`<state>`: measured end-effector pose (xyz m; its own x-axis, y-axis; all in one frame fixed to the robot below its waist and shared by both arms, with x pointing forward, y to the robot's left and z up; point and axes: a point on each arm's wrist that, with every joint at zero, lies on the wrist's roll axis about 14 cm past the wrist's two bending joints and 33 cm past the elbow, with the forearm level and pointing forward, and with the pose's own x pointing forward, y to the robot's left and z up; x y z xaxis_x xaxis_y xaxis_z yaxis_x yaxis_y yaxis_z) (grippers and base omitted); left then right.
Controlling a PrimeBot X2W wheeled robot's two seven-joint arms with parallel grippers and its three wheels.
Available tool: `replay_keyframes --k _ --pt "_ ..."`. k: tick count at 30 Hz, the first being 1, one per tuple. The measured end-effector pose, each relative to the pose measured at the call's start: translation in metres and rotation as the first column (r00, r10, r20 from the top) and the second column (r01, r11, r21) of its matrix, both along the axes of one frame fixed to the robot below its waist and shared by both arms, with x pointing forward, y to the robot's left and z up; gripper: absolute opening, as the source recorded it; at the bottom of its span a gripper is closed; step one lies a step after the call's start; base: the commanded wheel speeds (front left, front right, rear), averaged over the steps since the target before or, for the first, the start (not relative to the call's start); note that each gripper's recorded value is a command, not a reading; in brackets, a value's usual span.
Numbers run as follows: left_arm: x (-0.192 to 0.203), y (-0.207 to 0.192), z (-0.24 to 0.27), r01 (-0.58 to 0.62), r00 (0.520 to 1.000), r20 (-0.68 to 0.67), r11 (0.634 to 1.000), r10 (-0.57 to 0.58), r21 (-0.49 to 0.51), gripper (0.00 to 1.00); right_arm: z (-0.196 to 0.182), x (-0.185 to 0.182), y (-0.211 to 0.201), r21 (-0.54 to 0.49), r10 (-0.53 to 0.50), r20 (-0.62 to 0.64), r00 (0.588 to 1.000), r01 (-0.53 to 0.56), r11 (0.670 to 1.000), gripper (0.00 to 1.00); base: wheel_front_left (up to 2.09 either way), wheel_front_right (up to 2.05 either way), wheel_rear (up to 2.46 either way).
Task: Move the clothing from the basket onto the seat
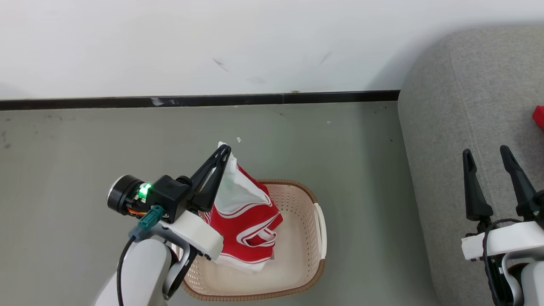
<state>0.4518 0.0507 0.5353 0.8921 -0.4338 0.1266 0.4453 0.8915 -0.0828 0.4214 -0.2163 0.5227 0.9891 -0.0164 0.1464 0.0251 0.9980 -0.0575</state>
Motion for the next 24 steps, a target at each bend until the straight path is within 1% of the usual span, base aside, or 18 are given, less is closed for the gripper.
replay_keyframes --k 1,2,3,4,5,15,24 --pt "-0.001 -0.001 -0.001 0.002 1.0 -0.006 1.0 -0.002 0.002 0.0 0.0 -0.002 -0.001 0.001 -0.002 -0.002 1.0 0.002 1.0 1.0 0.0 0.0 0.0" --pt "-0.001 -0.001 -0.002 0.003 1.0 -0.009 1.0 -0.003 0.002 0.13 0.0 -0.003 -0.001 0.001 -0.005 -0.002 1.0 0.005 1.0 1.0 0.0 0.0 0.0" --pt "-0.001 -0.002 -0.001 0.002 1.0 -0.008 1.0 -0.002 0.0 0.49 0.0 -0.004 -0.002 0.001 -0.007 -0.001 1.0 0.007 1.0 1.0 0.0 0.0 0.0" --pt "0.0 -0.001 0.0 -0.002 1.0 -0.007 1.0 0.002 -0.005 0.95 0.001 -0.005 -0.003 0.001 -0.01 0.001 1.0 0.01 1.0 1.0 0.0 0.0 0.0" --pt "0.001 0.0 0.001 -0.007 1.0 -0.006 1.0 0.007 -0.008 1.0 0.002 -0.006 -0.004 0.0 -0.012 0.003 1.0 0.012 1.0 1.0 0.0 0.0 0.0" --pt "0.004 0.002 0.001 -0.031 0.999 -0.012 1.0 0.03 -0.008 1.0 0.003 -0.016 -0.011 -0.001 -0.033 0.001 0.999 0.033 0.999 1.0 0.0 0.0 0.0" --pt "-0.002 0.005 -0.001 -0.048 0.999 -0.025 0.998 0.047 -0.027 1.0 0.008 -0.016 -0.013 -0.001 -0.037 0.017 0.999 0.037 0.999 1.0 0.0 0.0 0.0"
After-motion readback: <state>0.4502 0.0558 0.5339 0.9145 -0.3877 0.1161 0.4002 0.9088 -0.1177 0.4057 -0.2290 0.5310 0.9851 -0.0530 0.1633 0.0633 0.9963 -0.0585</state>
